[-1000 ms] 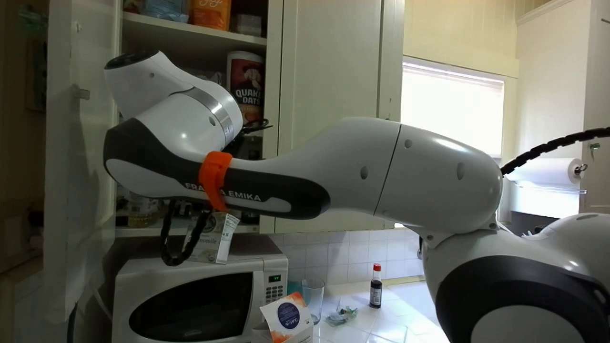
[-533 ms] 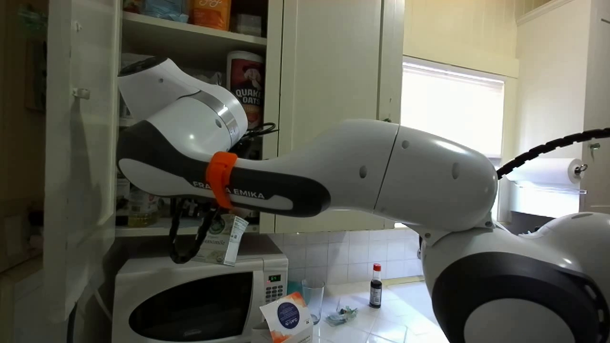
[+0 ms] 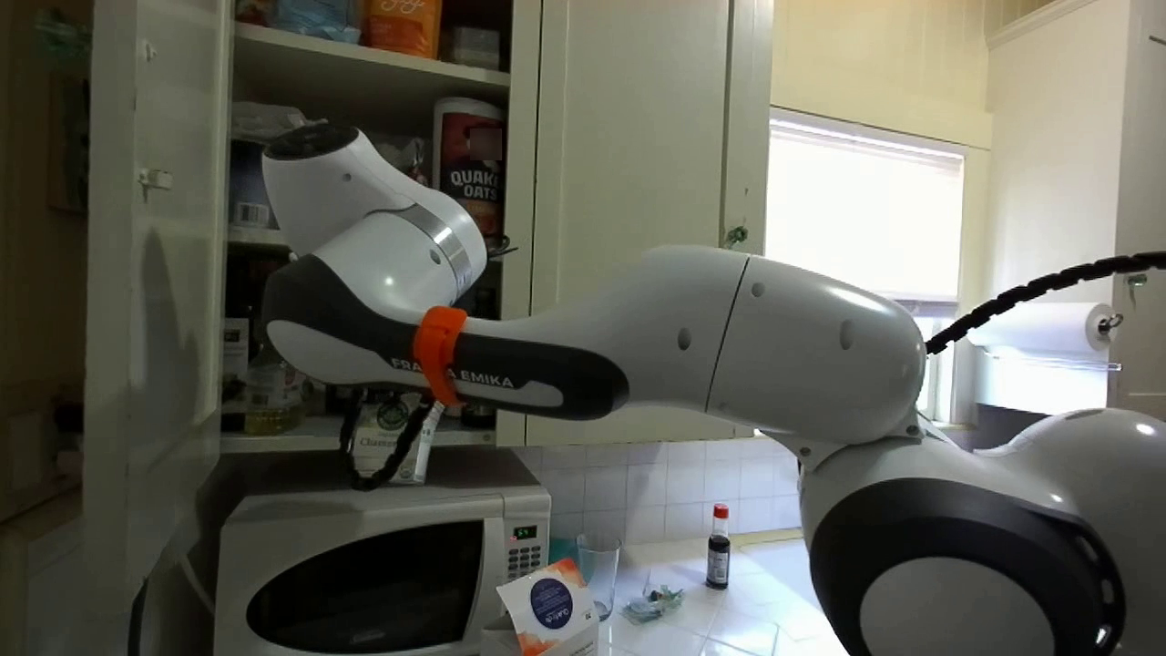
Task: Remove the box from the top cabinet
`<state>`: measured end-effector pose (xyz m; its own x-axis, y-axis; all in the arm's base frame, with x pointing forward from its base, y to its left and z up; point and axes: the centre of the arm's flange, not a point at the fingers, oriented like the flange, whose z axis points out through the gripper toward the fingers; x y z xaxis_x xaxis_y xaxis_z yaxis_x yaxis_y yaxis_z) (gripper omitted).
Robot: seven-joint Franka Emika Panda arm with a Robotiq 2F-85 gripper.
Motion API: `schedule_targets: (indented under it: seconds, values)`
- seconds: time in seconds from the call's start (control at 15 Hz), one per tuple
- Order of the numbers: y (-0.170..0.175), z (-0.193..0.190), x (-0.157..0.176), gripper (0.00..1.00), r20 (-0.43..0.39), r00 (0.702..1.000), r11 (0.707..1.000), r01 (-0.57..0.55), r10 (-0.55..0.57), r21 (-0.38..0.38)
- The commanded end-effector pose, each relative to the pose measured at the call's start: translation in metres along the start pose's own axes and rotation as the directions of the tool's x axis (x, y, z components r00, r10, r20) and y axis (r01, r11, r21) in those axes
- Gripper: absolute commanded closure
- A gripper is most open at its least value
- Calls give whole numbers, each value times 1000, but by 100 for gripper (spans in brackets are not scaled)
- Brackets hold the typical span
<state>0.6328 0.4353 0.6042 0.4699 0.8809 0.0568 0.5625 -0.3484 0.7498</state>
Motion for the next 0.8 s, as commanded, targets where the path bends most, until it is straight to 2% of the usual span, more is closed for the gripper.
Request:
schedule_targets:
  seconds: [0.0, 0.33, 0.47, 0.53, 0.73]
  values:
    - [-32, 28, -61, 100, -122, 990, 997, 72, -73, -10]
    - [-40, 46, -53, 100, -194, 966, 985, 173, -168, 7]
    - [-48, 51, -47, 100, -227, 955, 977, 209, -193, 48]
    - [-5, 52, 14, 100, -180, 970, 985, 169, -162, 23]
    - [-7, 54, 14, 98, -179, 969, 984, 174, -167, 23]
